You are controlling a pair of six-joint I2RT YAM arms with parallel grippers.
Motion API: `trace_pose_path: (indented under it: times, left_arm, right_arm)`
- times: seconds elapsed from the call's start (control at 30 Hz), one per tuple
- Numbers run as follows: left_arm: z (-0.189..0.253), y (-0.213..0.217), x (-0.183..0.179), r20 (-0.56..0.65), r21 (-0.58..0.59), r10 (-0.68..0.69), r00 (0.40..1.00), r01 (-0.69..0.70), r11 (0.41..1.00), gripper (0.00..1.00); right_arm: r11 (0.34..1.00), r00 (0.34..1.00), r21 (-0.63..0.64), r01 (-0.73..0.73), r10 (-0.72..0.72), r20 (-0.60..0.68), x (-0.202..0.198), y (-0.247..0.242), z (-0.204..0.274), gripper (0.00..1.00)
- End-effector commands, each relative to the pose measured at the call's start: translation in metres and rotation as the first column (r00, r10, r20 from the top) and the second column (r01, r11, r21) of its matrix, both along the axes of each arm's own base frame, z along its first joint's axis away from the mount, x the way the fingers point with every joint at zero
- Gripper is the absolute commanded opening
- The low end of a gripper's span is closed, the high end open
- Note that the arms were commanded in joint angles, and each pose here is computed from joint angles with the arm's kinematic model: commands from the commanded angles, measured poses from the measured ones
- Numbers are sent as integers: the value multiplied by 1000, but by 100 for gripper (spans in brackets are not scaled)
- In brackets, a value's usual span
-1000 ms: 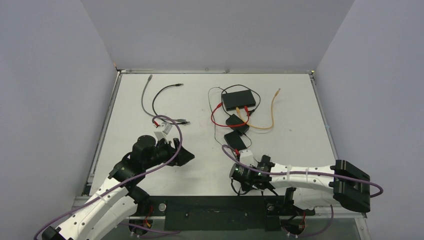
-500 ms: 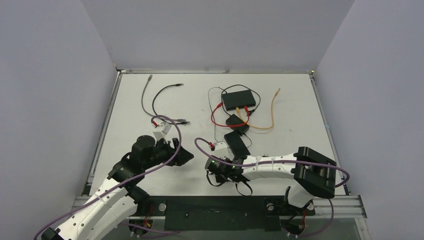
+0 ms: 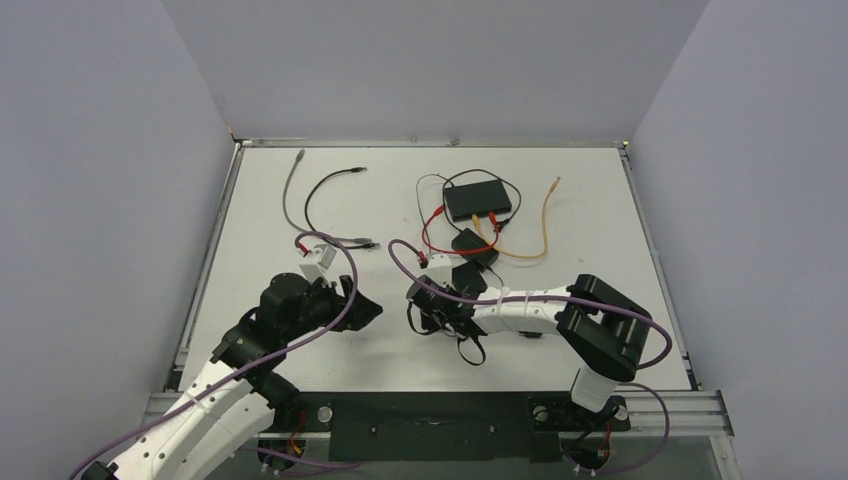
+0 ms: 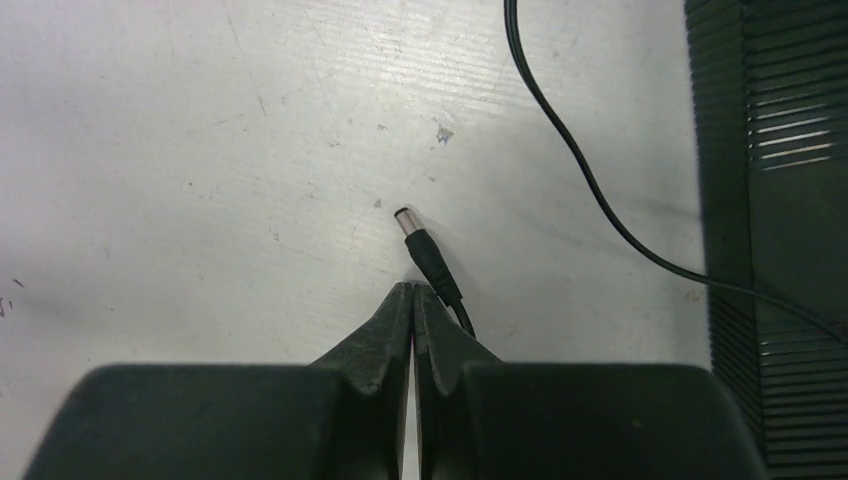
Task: Insert the plug into the switch port
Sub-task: Adjust the power at the center of the board, then move the switch port to the center of the board.
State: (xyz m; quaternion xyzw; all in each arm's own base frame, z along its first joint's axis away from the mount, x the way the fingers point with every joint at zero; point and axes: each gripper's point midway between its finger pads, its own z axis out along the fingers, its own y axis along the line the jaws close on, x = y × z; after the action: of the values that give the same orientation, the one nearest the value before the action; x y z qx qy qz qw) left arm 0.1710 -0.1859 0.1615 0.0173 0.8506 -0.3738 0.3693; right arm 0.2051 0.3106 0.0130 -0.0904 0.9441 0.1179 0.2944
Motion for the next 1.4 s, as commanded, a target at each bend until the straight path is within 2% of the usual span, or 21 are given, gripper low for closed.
trace_pose_path:
  times: [0.0,0.17,0.4,0.57,0.7,0.83,1.0,1.37]
  left_arm:
    - [29,7,13,83,-13,59,995,-58,998,62]
    - [38,15,22,114,-8,119,986,-119,993,62]
    - [44,21,33,143,-6,181,973,-182,983,63]
    - [42,18,39,143,-19,191,971,-190,982,63]
    - [38,16,42,134,-15,191,972,-191,981,63]
    - [34,15,44,132,-12,193,972,-193,981,63]
    - [29,14,45,126,-14,189,974,-189,982,63]
    - [25,6,47,116,-22,156,981,-155,988,63]
  right_arm:
    - [997,996,-28,-73,74,49,10,7,12,0]
    - [993,986,7,-119,117,117,18,16,53,7]
    - [986,965,10,-167,161,206,23,12,100,28]
    - [992,958,-21,-121,123,261,31,-13,118,43]
    - [995,961,-72,-71,88,262,37,-37,116,50]
    - [991,965,-117,-62,89,246,33,-54,109,52]
    - [984,972,-129,-124,147,184,14,-63,93,53]
    - [973,978,-123,-196,204,52,-9,-61,60,45]
